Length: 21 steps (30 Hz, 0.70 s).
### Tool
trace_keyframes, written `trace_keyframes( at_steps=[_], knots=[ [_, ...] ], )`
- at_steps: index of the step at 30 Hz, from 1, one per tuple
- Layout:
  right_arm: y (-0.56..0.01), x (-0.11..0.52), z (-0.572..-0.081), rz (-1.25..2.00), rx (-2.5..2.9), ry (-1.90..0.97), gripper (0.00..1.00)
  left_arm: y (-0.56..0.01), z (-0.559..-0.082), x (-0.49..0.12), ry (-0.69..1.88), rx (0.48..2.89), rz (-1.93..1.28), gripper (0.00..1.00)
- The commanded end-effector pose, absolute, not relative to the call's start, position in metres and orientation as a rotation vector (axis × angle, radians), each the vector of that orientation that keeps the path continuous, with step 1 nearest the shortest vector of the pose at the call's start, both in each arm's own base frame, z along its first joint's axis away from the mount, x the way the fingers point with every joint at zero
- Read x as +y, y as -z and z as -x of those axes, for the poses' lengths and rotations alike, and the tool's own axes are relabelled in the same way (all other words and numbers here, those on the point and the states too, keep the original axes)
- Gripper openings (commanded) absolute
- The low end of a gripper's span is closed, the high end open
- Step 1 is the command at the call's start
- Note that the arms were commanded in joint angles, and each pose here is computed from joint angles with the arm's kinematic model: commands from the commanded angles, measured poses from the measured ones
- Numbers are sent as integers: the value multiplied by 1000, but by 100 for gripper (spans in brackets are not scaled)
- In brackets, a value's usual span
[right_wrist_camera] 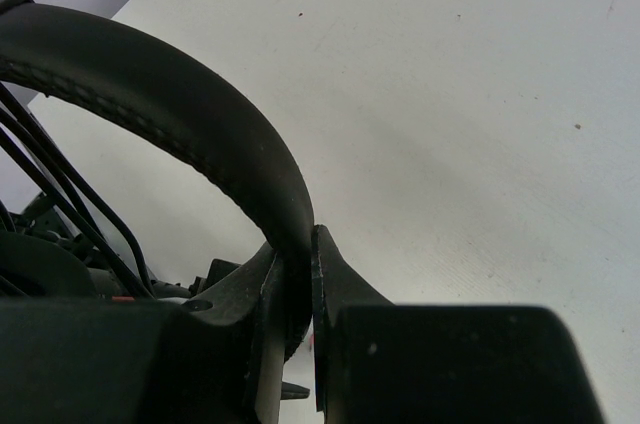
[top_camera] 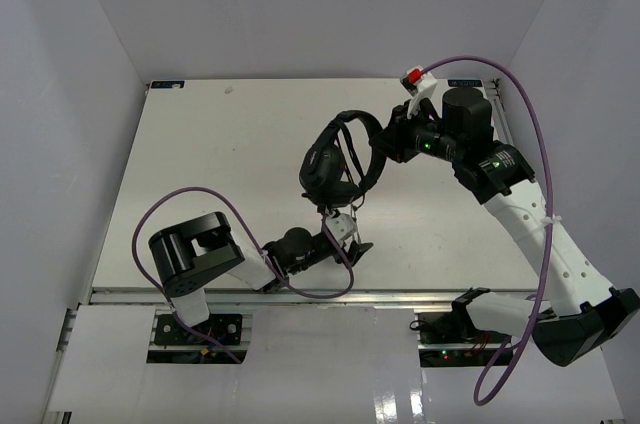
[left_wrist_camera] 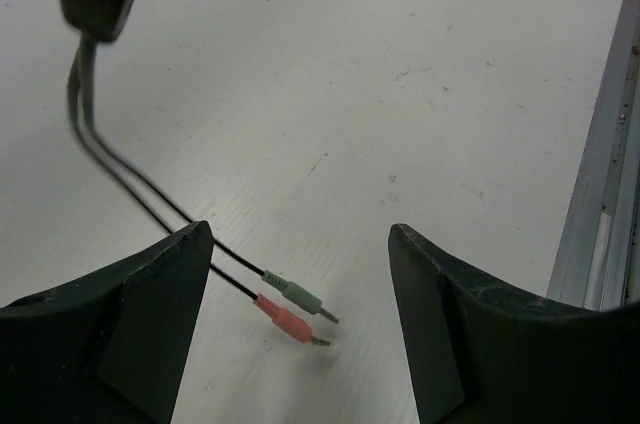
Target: Wrap the headphones
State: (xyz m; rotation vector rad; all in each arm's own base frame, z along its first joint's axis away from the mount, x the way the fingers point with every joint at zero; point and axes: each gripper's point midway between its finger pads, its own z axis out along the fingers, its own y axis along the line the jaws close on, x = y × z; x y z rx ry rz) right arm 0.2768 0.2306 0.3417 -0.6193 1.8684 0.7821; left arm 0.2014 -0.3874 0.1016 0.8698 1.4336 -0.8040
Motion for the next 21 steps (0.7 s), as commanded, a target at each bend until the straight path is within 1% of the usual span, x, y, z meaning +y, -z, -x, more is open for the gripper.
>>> trace_keyframes(
  at_steps=[1, 14, 18, 21],
  knots=[
    [-371, 233, -273, 595, 1772, -834, 8, -121, -205, -386, 814, 1389, -827, 82],
    [-370, 234, -272, 601, 1776, -847, 8, -120, -202, -387, 831, 1381, -827, 81],
    [-371, 235, -271, 604, 1773, -856, 8, -121, -185, -408, 944, 1329, -929, 81],
    [-370, 236, -271, 607, 1775, -857, 8, -111, -175, -423, 1024, 1352, -994, 81]
  ],
)
